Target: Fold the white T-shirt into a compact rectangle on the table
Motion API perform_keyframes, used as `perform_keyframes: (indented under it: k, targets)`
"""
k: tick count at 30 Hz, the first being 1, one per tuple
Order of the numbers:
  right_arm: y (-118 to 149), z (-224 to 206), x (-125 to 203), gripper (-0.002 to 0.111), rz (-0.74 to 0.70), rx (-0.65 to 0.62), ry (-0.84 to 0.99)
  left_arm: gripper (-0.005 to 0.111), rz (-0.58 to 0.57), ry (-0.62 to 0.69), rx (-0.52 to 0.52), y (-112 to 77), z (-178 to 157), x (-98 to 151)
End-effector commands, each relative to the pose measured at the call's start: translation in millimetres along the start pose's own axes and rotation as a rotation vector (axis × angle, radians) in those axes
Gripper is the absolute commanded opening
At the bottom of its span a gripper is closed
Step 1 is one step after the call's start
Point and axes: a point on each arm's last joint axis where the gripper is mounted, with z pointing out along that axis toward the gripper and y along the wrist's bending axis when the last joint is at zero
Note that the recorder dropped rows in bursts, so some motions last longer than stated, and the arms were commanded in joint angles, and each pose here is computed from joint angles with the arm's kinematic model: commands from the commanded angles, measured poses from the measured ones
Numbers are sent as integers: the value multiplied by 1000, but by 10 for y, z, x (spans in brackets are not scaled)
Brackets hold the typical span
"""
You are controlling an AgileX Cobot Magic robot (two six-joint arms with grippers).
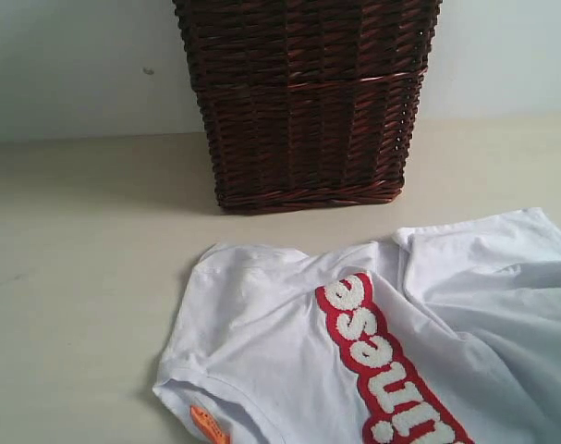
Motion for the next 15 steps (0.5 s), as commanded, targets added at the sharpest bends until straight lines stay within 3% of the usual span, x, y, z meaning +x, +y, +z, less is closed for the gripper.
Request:
perform_keyframes:
  k: [1, 5, 10, 15]
  targets:
    - [195, -297, -184, 0, -101, 62, -107, 0, -4, -11, -1, 0, -4, -14]
    - [361, -503, -263, 0, -173, 113, -160, 0, -4, -11, -1, 0, -4, -14]
    - [384, -544, -205, 0, -168, 137, -91, 0, -4, -11, -1, 0, -4, -14]
    - [503, -653, -289, 0, -164, 98, -124, 0, -4, -11, -1, 0, -4, -14]
